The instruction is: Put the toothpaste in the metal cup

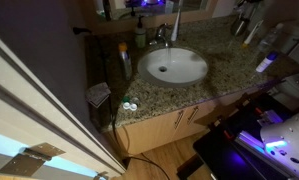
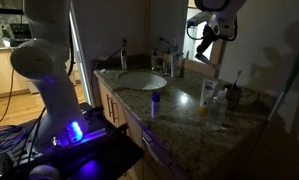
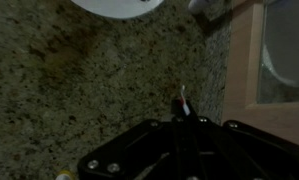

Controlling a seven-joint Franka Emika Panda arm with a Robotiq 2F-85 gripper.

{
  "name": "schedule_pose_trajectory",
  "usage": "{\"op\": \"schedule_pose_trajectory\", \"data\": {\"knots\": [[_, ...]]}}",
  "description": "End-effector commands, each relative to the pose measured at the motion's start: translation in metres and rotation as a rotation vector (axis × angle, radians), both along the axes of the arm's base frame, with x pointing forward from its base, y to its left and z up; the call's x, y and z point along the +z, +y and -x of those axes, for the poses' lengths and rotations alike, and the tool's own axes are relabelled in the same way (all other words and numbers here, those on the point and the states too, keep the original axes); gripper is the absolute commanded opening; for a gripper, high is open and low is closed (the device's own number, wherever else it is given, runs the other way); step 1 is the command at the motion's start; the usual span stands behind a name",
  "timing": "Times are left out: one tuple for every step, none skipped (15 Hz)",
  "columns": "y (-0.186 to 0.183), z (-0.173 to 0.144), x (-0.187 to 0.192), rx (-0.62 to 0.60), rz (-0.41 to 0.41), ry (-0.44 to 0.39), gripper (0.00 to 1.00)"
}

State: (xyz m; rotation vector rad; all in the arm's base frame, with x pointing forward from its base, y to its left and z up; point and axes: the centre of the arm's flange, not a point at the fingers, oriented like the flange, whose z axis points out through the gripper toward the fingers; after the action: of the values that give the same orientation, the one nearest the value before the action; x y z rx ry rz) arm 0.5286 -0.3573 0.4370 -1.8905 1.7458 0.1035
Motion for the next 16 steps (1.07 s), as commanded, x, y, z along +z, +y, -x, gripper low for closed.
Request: {"op": "schedule_pose_trajectory", "data": {"knots": [[-0.005,0.013,0.015,0.019,-0.024,-0.014,0.03],[-0.009,0.023,0.027,0.028,-0.033,-0.026,0.03],[-0.010,0.027,0.031,0.031,-0.036,-0.031,0.01],[-0.015,0.024,0.028,0.024,-0.080,-0.012,0.01],[-0.026,0.024,0.026,0.012,-0.162,0.006,0.01],[-0.036,0.025,0.023,0.004,-0.222,0.011,0.01],[-0.049,0.030,0.022,-0.002,-0.280,0.015,0.01],[-0.059,0.035,0.020,-0.011,-0.335,0.014,0.01],[-0.074,0.041,0.019,-0.033,-0.387,0.011,0.01],[-0.089,0.046,0.016,-0.059,-0.439,0.008,0.01],[-0.105,0.051,0.011,-0.098,-0.485,0.004,0.01],[-0.120,0.055,0.008,-0.141,-0.527,0.007,0.01],[-0.079,0.066,0.007,-0.095,-0.449,-0.002,0.01],[-0.090,0.071,0.003,-0.113,-0.462,-0.002,0.03],[-0.093,0.073,0.000,-0.116,-0.462,-0.001,0.03],[-0.091,0.071,0.000,-0.113,-0.462,0.000,0.03]]}}
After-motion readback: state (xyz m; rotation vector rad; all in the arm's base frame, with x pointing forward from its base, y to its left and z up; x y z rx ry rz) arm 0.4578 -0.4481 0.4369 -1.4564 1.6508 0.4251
